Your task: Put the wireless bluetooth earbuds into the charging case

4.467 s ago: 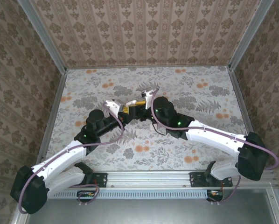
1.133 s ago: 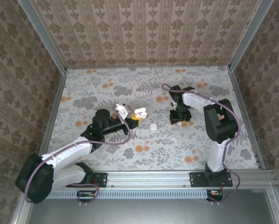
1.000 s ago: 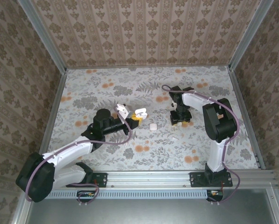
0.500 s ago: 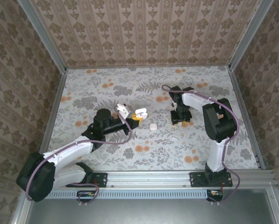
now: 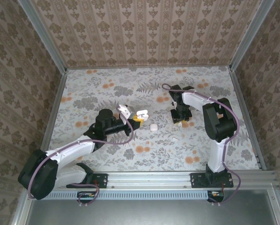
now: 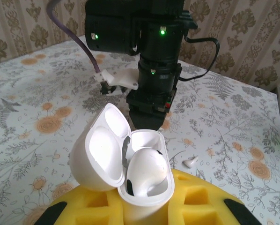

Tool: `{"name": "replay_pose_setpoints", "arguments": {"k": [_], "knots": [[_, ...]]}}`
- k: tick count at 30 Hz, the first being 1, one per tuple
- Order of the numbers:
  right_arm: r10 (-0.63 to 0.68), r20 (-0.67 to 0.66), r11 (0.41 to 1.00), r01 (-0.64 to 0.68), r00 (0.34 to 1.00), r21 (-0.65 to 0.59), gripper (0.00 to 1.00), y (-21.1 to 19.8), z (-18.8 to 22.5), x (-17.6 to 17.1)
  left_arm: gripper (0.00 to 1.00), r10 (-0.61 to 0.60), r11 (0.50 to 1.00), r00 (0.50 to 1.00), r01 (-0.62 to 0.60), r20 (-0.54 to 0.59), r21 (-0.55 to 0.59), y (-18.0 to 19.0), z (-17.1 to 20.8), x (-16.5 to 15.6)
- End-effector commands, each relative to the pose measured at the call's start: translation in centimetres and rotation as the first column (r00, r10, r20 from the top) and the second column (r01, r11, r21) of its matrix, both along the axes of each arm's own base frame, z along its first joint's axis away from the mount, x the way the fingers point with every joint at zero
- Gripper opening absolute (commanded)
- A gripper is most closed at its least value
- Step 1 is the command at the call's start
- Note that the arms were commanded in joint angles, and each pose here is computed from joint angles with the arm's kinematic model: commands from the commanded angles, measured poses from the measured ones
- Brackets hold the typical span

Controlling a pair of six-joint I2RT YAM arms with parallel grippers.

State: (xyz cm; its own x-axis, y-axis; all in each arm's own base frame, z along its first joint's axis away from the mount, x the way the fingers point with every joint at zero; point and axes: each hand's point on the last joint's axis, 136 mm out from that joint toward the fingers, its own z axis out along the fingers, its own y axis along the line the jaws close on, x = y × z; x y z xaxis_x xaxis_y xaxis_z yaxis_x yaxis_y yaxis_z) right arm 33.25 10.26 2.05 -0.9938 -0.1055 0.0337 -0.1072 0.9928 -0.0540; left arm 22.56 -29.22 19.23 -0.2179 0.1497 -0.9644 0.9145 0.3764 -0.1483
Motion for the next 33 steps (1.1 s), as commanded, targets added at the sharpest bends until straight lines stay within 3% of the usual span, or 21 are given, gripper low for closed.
{"name": "replay_pose_setpoints", "arguments": {"k": [1, 9, 33], "knots": [[-0.009, -0.031, 1.000, 0.009, 0.999, -0.020, 0.35, 0.1, -0.4, -0.2, 0.00, -0.038, 0.998, 0.998, 0.040, 0.053, -0.039, -0.8, 2.2, 0.1], [0.007, -0.054, 0.999, -0.009, 0.999, -0.044, 0.39, -0.3, -0.7, -0.8, 0.00, -0.032, 0.999, 0.998, 0.034, 0.058, -0.035, -0.6, 2.0, 0.0], [0.047, -0.076, 0.989, -0.057, 0.996, -0.133, 0.37, -1.6, -0.6, -2.0, 0.00, -0.017, 0.999, 0.998, 0.019, 0.059, -0.031, -0.2, 2.1, -0.2]]}}
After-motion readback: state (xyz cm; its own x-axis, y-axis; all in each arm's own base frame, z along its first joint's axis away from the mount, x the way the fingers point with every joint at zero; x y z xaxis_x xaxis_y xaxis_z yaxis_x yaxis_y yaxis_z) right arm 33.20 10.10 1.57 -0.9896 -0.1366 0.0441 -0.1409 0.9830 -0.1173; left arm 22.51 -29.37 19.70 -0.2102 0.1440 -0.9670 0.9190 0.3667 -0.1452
